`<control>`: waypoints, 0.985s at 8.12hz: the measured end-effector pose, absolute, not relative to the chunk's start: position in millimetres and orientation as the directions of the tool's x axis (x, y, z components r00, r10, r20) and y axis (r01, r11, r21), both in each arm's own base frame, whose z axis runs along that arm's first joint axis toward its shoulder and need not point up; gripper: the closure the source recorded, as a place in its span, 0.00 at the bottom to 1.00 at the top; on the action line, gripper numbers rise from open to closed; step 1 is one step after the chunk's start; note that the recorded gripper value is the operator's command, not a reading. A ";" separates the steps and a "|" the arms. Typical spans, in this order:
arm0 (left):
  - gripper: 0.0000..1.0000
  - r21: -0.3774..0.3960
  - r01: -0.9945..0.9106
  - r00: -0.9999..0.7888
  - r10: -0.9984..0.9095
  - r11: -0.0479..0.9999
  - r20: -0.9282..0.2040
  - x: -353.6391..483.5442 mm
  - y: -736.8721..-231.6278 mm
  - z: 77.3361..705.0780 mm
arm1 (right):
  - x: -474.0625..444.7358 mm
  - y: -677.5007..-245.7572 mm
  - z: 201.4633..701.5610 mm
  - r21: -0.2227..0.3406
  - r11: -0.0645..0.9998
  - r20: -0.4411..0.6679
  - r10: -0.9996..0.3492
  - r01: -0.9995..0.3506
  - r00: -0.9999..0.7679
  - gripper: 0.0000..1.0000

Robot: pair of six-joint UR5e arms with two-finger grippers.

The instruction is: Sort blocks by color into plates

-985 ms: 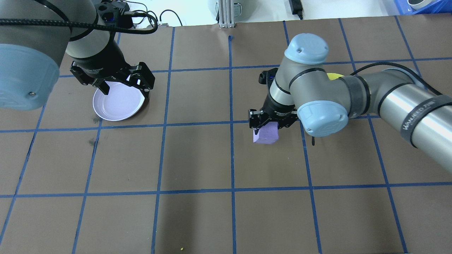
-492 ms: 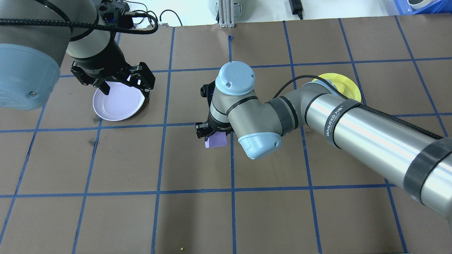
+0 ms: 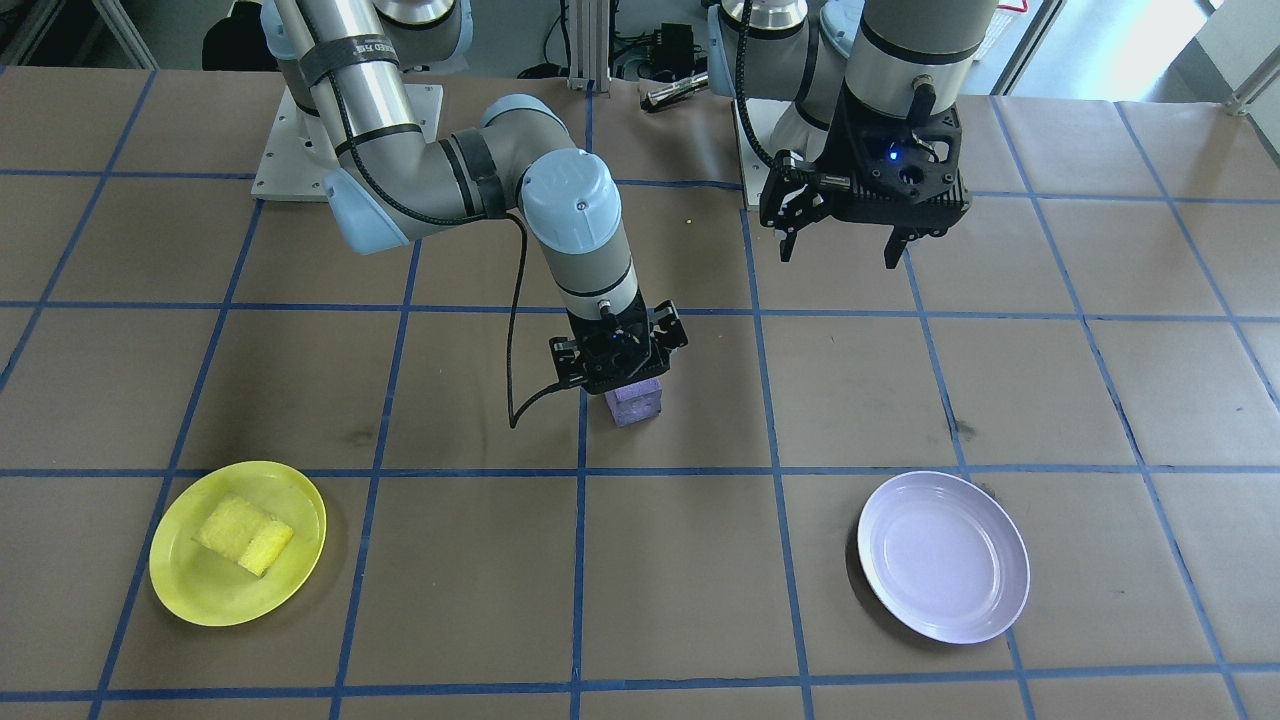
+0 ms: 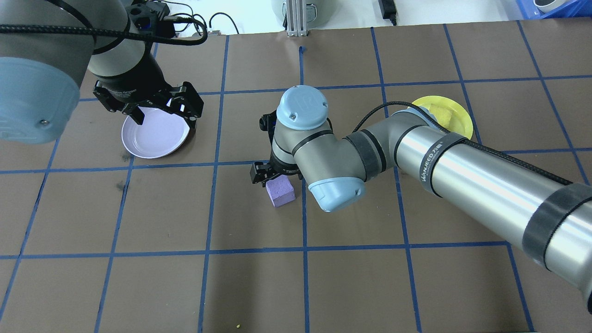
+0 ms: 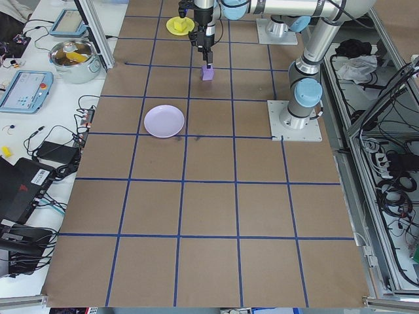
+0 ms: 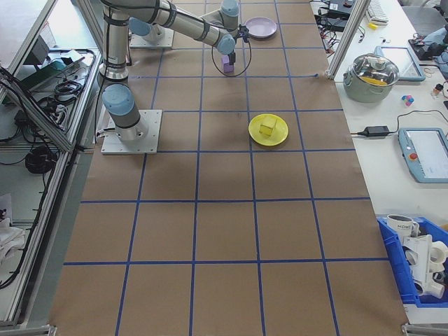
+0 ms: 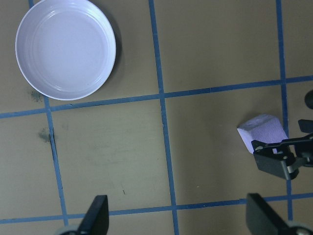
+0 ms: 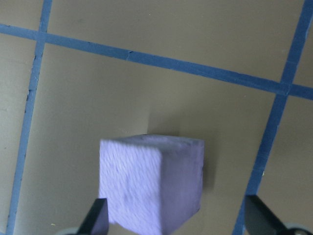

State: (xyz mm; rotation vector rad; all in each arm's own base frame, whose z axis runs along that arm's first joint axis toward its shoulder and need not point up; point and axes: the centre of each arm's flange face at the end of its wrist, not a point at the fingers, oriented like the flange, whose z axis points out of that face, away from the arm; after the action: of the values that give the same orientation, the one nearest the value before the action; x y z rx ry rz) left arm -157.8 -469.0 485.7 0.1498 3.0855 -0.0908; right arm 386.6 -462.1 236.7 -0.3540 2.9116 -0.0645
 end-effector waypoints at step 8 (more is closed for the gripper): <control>0.00 -0.019 -0.032 -0.998 -0.031 0.999 0.049 -187.9 -481.1 461.5 | 161.3 -503.4 401.4 -0.018 0.999 -0.033 0.027 0.028 -0.999 0.00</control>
State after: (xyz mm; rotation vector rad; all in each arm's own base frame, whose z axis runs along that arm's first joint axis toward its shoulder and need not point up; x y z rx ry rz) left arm -187.9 -481.1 461.5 -0.0502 3.1901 -0.0316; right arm 161.3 -503.4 401.4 0.0431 3.1079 -0.0292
